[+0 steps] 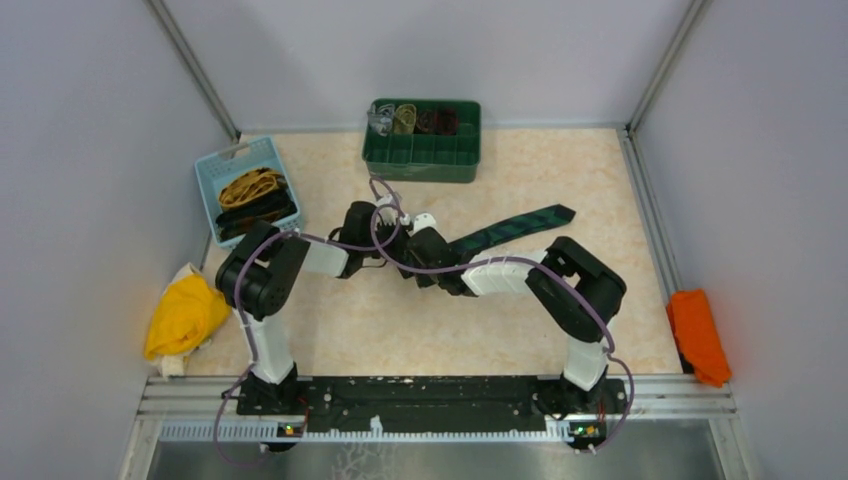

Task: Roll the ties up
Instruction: Roll the tie at the center of the board.

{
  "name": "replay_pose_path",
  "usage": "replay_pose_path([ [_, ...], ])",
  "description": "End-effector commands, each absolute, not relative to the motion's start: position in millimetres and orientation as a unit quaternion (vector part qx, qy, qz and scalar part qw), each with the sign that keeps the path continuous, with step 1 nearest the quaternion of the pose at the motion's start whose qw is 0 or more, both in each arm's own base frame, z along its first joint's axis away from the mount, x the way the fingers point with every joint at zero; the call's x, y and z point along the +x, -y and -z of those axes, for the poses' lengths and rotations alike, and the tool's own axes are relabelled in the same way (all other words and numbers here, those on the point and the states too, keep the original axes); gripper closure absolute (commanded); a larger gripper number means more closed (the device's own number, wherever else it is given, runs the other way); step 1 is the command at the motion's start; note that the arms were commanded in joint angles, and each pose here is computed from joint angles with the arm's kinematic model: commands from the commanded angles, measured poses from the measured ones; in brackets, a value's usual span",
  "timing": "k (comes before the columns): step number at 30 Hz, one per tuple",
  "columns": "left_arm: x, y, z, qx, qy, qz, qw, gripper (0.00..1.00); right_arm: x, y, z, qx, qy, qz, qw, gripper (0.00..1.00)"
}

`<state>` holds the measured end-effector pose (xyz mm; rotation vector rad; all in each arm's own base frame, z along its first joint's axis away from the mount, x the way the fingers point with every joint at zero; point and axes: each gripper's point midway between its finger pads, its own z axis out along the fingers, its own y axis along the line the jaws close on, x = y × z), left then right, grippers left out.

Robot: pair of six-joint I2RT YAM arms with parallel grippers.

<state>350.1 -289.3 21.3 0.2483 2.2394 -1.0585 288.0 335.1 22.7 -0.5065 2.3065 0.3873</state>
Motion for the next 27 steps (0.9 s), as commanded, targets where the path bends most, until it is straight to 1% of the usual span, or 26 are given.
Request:
replay_pose_path([
  [1, 290, 274, 28, 0.085, -0.906, 0.343, 0.233, 1.00, 275, -333, -8, -0.226, -0.906, -0.149, 0.327, 1.00],
  [4, 273, 271, 31, 0.084, -0.912, 0.331, 0.226, 1.00, 268, -329, -9, -0.228, -0.907, -0.154, 0.320, 1.00],
  [8, 270, 255, 42, 0.070, -0.927, 0.291, 0.228, 1.00, 256, -305, -15, -0.215, -0.917, -0.131, 0.311, 0.99],
  [12, 280, 248, 49, 0.067, -0.936, 0.255, 0.231, 1.00, 245, -276, -26, -0.193, -0.927, -0.097, 0.307, 0.91],
  [13, 284, 249, 49, 0.068, -0.937, 0.253, 0.232, 1.00, 240, -263, -25, -0.185, -0.932, -0.080, 0.301, 0.87],
  [15, 290, 252, 48, 0.070, -0.937, 0.250, 0.235, 1.00, 237, -241, -27, -0.162, -0.938, -0.046, 0.303, 0.85],
  [18, 300, 259, 45, 0.073, -0.935, 0.254, 0.238, 1.00, 235, -207, -25, -0.117, -0.946, 0.004, 0.302, 0.86],
  [20, 305, 263, 44, 0.076, -0.934, 0.256, 0.237, 1.00, 238, -190, -19, -0.085, -0.953, 0.011, 0.291, 0.87],
  [23, 312, 268, 39, 0.077, -0.932, 0.258, 0.242, 1.00, 251, -167, -9, -0.034, -0.962, 0.018, 0.270, 0.93],
  [27, 330, 274, 32, 0.087, -0.928, 0.252, 0.259, 1.00, 278, -148, -7, 0.013, -0.964, 0.015, 0.264, 0.99],
])
